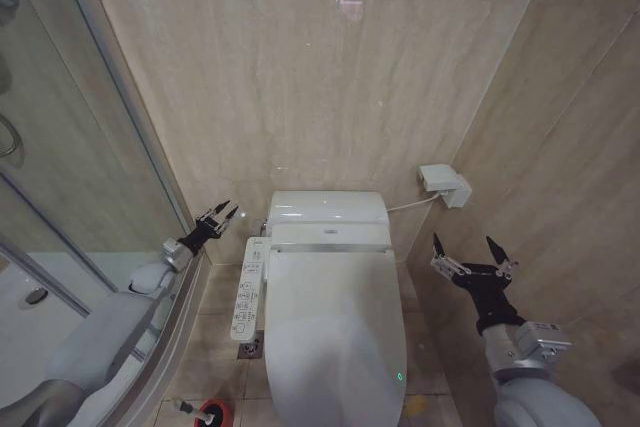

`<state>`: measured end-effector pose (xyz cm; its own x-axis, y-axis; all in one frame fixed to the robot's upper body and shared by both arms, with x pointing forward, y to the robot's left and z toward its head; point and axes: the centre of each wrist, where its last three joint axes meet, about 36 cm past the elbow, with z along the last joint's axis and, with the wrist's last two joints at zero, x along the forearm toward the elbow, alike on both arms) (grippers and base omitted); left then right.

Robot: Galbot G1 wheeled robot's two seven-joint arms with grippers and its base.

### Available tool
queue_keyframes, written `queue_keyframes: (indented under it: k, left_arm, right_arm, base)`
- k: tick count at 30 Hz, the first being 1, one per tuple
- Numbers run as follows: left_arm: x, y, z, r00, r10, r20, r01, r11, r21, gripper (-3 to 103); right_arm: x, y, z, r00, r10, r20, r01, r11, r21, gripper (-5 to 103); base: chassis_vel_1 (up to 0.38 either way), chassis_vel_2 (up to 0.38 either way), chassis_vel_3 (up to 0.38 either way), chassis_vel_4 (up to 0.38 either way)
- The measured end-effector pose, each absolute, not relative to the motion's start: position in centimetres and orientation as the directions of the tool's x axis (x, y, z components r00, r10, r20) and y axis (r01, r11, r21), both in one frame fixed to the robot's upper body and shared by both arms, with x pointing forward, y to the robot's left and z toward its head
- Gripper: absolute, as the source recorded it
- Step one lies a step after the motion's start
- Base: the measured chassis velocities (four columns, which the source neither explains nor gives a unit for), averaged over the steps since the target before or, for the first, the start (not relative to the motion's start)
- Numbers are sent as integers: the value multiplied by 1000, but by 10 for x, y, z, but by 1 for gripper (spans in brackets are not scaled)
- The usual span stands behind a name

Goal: Open the toilet lid, clean the toilet bowl with a toilet brush, close the toilet lid, and flush.

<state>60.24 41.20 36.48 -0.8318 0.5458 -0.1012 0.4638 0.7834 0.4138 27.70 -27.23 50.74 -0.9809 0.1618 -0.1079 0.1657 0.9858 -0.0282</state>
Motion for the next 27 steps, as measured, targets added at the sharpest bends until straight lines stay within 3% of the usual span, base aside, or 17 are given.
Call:
queue_keyframes:
  k: [5,6,27]
  left_arm:
    - [604,420,361,-817,572,-72,483,748,456,26]
    - [605,420,359,-813,578,-68,487,739,465,2]
    - [639,409,351,-713,701,-4,593,606,530,0]
  right_arm:
    - [277,-272,507,-981,162,-108,166,986,-28,100]
    - [277,-272,507,-981,162,-108,166,986,-28,100]
    - [277,-272,507,-981,162,-108,166,986,-28,100]
  base:
    - [0,0,0,0]
    - [0,0,0,0]
    - [0,0,0,0]
